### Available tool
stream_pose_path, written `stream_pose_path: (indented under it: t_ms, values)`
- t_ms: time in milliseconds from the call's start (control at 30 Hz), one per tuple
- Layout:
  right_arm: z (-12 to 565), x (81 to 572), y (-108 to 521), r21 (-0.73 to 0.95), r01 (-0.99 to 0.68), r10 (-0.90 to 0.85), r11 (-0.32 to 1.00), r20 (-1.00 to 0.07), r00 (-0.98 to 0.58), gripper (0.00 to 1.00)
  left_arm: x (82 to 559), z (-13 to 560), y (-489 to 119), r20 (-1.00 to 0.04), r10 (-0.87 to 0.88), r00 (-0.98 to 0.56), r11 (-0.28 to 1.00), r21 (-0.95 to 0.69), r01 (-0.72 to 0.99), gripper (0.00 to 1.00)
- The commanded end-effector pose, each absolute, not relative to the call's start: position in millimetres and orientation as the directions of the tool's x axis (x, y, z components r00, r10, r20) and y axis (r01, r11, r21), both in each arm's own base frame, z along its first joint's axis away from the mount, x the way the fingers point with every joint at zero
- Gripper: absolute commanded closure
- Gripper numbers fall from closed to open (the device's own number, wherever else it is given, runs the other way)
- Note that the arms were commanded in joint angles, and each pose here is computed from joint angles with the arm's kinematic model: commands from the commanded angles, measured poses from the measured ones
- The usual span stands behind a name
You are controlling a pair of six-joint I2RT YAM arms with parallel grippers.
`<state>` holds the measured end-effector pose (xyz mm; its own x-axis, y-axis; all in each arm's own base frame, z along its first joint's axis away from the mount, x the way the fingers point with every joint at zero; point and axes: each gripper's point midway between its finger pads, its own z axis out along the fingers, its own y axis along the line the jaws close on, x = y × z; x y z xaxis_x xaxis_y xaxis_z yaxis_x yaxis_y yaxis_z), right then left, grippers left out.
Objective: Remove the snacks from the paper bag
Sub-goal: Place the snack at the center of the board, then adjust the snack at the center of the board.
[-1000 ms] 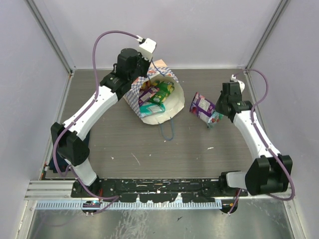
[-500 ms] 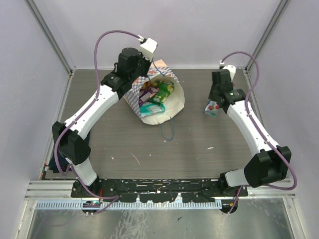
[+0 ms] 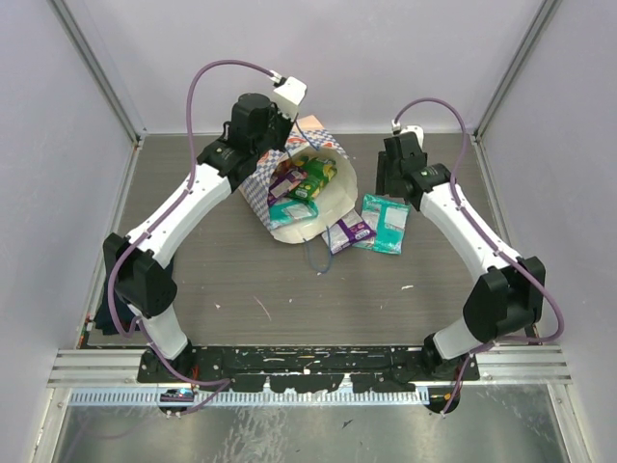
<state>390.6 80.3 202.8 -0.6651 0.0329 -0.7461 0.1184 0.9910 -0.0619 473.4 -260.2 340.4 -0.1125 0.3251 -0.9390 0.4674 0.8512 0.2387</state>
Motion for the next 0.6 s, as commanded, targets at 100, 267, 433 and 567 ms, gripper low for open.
stream_pose_path:
  t_ms: [100, 267, 433, 567]
  values:
    - [176, 414, 60, -0.022, 0.212, 0.123, 0.977, -0.752, -0.648, 0.22, 479, 384, -250, -0.954, 0.299, -0.022, 0.872, 0.264, 0.412, 1.0]
    - [120, 415, 25, 0.171, 0.32, 0.347, 0.932, -0.672, -0.654, 0.26, 480, 385, -251, -0.953, 0.303, -0.022, 0.87, 0.268, 0.415, 1.0]
    - [83, 407, 19, 0.376, 0.373, 0.53, 0.848, -0.578, -0.621, 0.32, 480, 385, -252, -0.953, 0.304, -0.019, 0.868, 0.268, 0.418, 1.0]
    - [56, 399, 24, 0.44, 0.403, 0.593, 0.802, -0.516, -0.618, 0.38, 481, 385, -253, -0.952, 0.306, -0.02, 0.866, 0.27, 0.421, 1.0]
